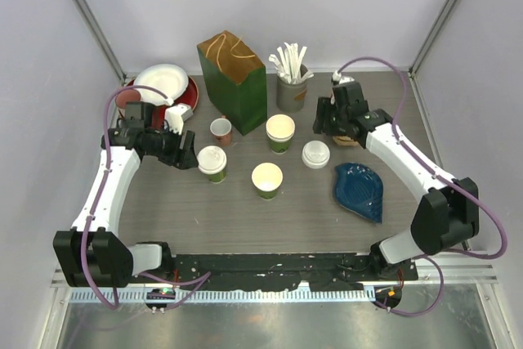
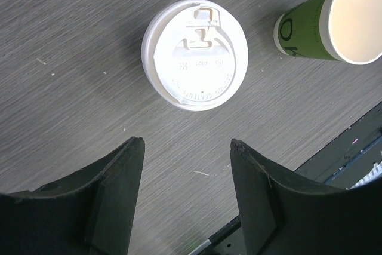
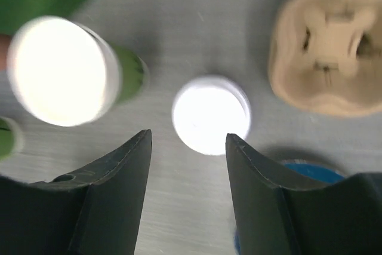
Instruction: Pack the takeout coffee
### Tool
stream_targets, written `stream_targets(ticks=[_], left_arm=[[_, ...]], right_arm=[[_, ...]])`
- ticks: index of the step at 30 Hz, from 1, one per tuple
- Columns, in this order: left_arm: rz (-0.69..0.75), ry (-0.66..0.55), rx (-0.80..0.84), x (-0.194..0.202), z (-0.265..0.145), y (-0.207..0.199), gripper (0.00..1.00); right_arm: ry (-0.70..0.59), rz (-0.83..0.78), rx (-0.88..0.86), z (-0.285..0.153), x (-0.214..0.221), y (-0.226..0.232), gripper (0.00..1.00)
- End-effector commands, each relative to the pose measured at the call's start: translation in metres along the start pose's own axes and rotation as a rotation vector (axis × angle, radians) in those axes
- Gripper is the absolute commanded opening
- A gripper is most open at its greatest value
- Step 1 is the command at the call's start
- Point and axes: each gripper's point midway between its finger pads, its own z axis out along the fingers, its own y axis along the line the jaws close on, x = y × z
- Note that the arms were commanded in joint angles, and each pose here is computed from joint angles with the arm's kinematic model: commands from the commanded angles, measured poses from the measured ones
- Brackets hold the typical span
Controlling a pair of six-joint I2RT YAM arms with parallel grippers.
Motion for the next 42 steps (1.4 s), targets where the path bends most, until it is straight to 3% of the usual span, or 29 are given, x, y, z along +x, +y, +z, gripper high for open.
stream_targets(ticks=[1, 5, 11, 16, 24, 31, 42], left_arm=[[0.01, -0.045, 0.006, -0.015, -0.01, -0.004, 0.64], [0.008, -0.042, 0.009, -0.015, -0.009, -0.004, 0.64], [0.01, -0.043, 0.008, -0.017, -0.009, -0.003, 0.64], [0.014, -0.036, 0.006, -0.015, -0.008, -0.002, 0.64], [0.016, -0.024, 0.003, -0.012, -0.006, 0.0, 0.65], [0.012, -0.019, 0.014, -0.013, -0.003, 0.0, 0.65], [0.014, -0.017, 0.018, -0.013, -0.003, 0.0, 0.65]], right_arm=[[0.138, -0.033, 0.101, 0.013, 0.055, -0.03, 0.56], [0.169, -0.198, -0.151, 0.018, 0.075, -0.001, 0.52], [0.132, -0.441, -0.196, 0.027, 0.069, -0.004, 0.56], [0.156, -0.594, -0.226, 0.047, 0.072, 0.0, 0.54], [0.259, -0.679, -0.232, 0.065, 0.091, -0.005, 0.52], [0.314, -0.71, -0.178, 0.074, 0.101, -0.011, 0.41], [0.329, -0.709, -0.141, 0.07, 0.114, -0.014, 0.41]])
